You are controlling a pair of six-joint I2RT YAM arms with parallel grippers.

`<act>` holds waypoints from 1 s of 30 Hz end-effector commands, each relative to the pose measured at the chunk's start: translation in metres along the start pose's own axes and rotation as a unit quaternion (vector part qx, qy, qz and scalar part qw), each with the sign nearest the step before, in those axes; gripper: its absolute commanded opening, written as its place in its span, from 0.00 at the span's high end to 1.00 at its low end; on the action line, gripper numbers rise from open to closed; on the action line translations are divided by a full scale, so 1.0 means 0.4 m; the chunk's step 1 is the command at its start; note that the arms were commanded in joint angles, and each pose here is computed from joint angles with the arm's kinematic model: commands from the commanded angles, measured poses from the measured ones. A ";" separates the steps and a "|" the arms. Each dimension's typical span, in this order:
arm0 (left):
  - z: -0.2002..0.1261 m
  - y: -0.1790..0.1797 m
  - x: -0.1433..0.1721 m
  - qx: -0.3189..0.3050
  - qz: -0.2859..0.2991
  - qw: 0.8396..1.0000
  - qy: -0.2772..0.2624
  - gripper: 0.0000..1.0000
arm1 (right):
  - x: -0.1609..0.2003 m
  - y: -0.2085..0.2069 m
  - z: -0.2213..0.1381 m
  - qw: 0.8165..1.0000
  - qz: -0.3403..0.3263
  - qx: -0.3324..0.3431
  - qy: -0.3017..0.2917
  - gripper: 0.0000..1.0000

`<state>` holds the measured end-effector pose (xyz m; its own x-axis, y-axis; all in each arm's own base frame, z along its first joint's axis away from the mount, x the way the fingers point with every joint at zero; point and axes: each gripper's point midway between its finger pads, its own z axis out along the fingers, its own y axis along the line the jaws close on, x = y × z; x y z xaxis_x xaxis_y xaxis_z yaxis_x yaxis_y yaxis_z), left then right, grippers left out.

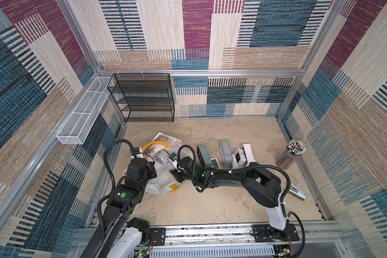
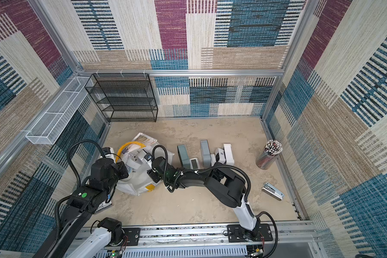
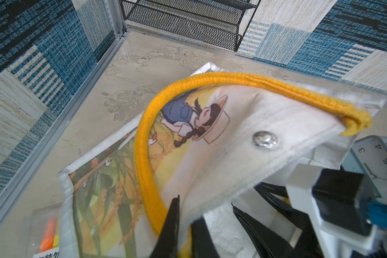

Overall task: Take the alarm clock out of the canvas bag
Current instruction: Pick up the alarm from the canvas bag.

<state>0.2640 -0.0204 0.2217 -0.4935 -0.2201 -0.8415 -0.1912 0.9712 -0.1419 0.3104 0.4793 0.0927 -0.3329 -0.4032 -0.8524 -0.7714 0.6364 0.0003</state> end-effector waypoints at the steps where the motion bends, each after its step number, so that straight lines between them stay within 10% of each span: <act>1: -0.004 -0.007 -0.019 0.007 0.004 1.000 -0.012 1.00 | -0.001 -0.018 0.017 1.000 0.003 0.007 0.003 0.45; 30: -0.001 -0.009 -0.013 0.008 0.002 1.000 -0.010 1.00 | -0.010 -0.056 0.130 1.000 -0.007 0.019 0.023 0.67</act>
<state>0.2644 -0.0211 0.2221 -0.4925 -0.2205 -0.8419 -0.1879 0.9715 -0.1445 0.3569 0.4992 0.0710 -0.3455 -0.4352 -0.8314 -0.7516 0.6588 -0.0325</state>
